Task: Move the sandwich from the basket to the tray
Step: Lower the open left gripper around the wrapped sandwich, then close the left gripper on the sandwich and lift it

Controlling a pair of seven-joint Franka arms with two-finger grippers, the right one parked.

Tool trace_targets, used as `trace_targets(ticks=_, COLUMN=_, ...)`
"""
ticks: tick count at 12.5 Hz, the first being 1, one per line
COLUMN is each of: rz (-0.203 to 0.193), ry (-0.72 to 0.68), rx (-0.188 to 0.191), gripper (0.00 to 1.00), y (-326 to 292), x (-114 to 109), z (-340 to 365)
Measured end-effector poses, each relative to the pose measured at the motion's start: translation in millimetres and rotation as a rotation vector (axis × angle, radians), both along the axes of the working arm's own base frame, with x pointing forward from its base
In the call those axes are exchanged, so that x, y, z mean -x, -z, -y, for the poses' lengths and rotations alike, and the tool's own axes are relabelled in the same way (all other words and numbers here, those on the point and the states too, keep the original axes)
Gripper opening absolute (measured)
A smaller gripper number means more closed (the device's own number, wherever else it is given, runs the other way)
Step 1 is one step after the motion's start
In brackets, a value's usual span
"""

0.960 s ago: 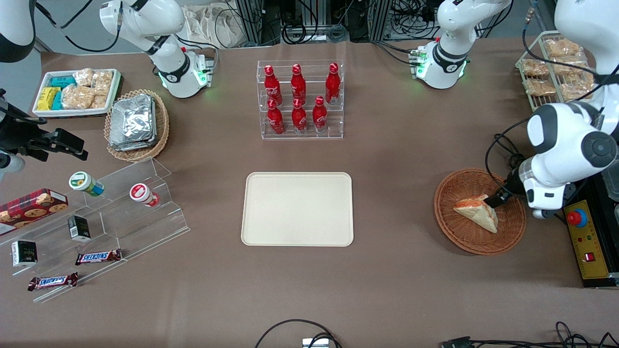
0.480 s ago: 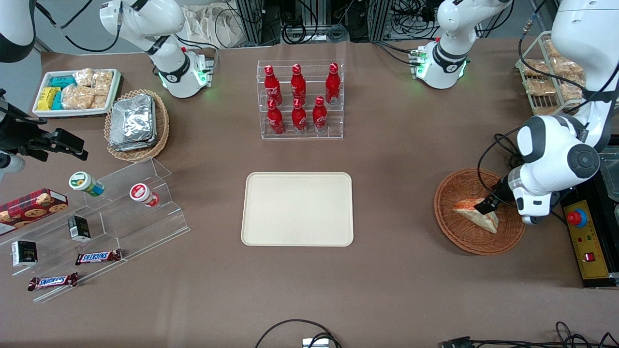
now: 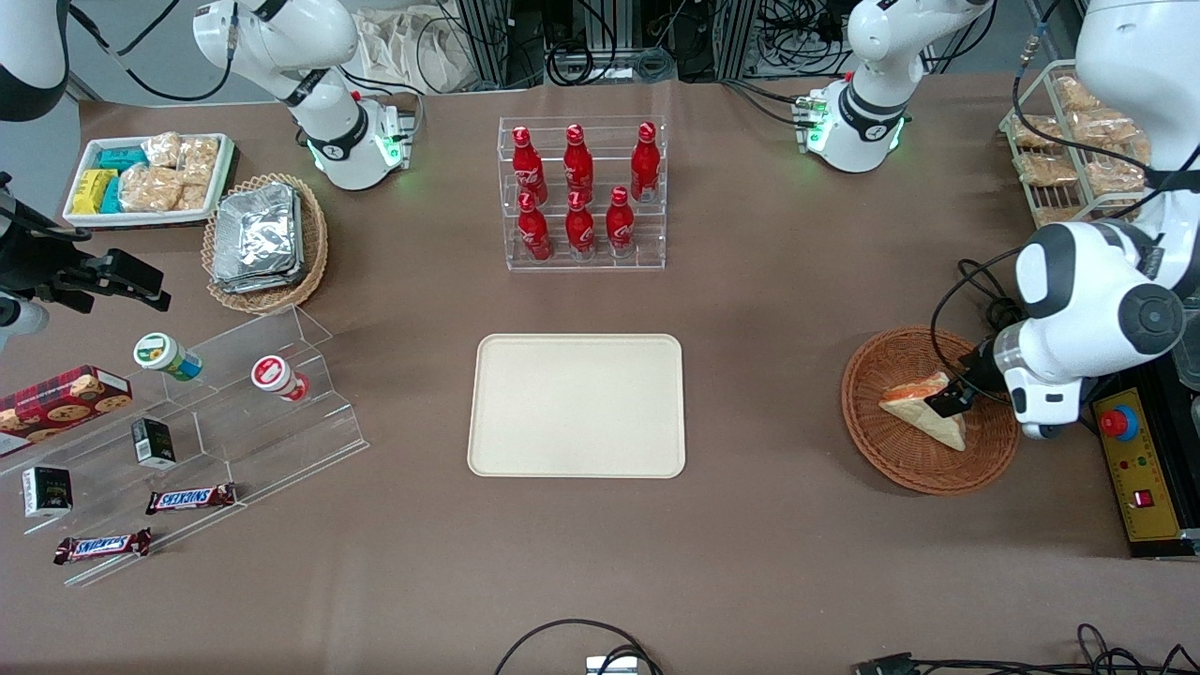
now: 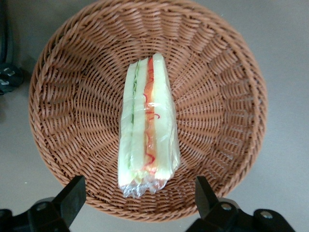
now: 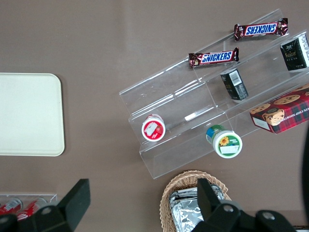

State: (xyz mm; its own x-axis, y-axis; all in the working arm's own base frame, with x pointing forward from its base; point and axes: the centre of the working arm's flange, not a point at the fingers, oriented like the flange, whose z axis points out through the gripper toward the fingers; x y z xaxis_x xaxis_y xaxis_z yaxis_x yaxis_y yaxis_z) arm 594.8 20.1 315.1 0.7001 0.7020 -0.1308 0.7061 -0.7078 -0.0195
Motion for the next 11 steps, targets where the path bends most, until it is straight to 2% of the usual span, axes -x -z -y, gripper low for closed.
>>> trace_targets(ticks=4, rz=0.001, ry=0.022, rx=0.007, gripper=1.00, y=32.6, x=1.3, z=5.2)
trace_targets(ticks=7, rz=0.039, ry=0.035, rx=0.015, gripper=1.00, y=62.9, x=-3.9, z=4.4)
trace_targets(ticks=9, rz=0.049, ry=0.025, rx=0.021, gripper=1.00, y=71.9, x=-6.2, z=3.4)
trace_targets(ticks=11, rz=0.064, ry=-0.006, rx=0.004, gripper=0.76, y=66.4, x=-11.3, z=3.6)
